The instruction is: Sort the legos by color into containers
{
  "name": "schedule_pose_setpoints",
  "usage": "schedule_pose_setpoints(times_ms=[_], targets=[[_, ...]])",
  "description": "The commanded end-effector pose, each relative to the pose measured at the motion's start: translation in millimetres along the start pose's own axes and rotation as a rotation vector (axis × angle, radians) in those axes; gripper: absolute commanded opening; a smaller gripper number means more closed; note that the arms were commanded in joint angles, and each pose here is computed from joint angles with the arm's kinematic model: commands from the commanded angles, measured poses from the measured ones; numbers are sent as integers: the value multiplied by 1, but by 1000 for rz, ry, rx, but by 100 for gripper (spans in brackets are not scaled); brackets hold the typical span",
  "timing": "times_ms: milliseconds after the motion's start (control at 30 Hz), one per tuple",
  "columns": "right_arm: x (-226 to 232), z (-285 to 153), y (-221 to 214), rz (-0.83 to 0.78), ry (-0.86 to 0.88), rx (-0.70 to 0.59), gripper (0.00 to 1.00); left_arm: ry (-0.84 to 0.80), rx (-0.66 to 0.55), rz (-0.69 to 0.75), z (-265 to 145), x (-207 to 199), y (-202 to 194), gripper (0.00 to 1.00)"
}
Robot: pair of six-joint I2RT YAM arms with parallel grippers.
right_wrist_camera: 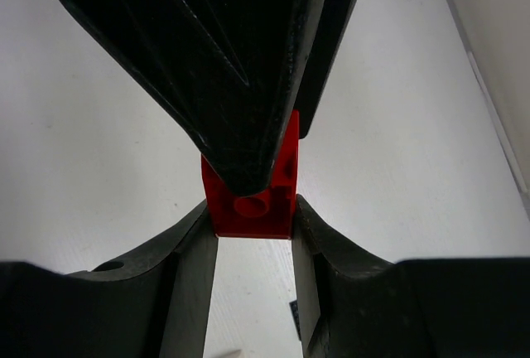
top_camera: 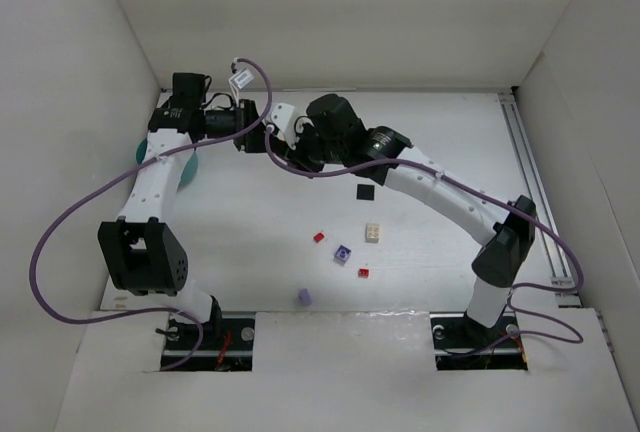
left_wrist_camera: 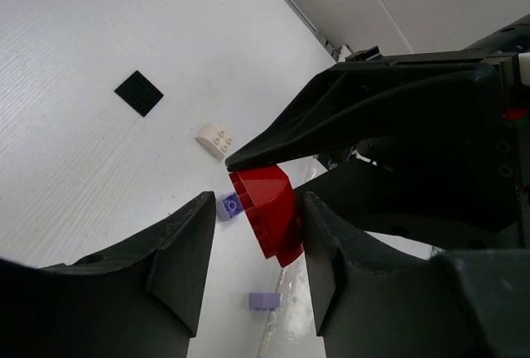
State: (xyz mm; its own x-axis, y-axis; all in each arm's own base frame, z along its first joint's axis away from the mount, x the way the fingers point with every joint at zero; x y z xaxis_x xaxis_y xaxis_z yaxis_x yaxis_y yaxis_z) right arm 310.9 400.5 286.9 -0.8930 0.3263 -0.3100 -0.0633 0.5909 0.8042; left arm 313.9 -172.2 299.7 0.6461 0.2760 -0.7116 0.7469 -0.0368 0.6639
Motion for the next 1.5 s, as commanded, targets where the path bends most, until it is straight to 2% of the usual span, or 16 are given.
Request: schedule_pose_setpoints(times_ms=[0,100,233,267,300,333,533,600,767,867,967,1067,1100,1200,1333,1467], targets=[[-4,0,23,-38,-30,-64,24,-26,5,36,1,-13,-3,41],[-6,0,22,-37,-39,-60,27,-26,9,40,0,-13,-4,38],[-8,0,23,-38,-51,-64,35,-26,11,50,1,-9,-5,24],[-8,0,23,-38,-51,-64,41,-26,11,50,1,-9,-5,21],[-10,-3,25,-38,-66,-71,59,-26,14,40,1,-9,-6,21],[-9,-1,21,-27,-62,-63,67,-26,14,49,1,-9,-6,21],[-9,-19,11,6,-112,-72,85,39,1,62,-7,3,-3,19],[-16,-30,3,30,-131,-66,85,91,-26,60,-18,13,3,18],[-30,-44,-59,112,-141,42,87,267,-48,126,-54,39,18,18],[-40,-46,-99,185,-130,120,87,455,-63,168,-87,70,30,17],[-53,-53,-113,222,-135,140,87,600,-43,218,-129,93,41,17],[-58,-56,-118,239,-133,145,87,688,12,201,-170,117,40,17],[-60,-54,-117,239,-133,145,87,711,42,236,-182,126,39,17],[-58,-53,-116,248,-125,141,87,815,54,193,-233,162,32,17],[-56,-50,-118,251,-113,144,87,928,105,240,-256,181,34,17],[-58,-46,-119,253,-109,152,87,951,110,224,-259,197,29,15]])
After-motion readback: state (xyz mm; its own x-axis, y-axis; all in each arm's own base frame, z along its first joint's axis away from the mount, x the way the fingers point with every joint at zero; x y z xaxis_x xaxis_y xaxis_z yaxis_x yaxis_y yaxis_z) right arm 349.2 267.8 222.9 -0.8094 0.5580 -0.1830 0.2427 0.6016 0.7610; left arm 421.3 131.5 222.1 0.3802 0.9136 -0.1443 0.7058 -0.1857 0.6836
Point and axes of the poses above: each gripper's point midway between its finger pads, its own z axis out along the fingers, its own x axis along the line the jaws close on, y = z × x, the point moved 1 cm from there along -z, back along the fingers, and after that the axes turned 4 degrees about -z, right-handed, at the moved point
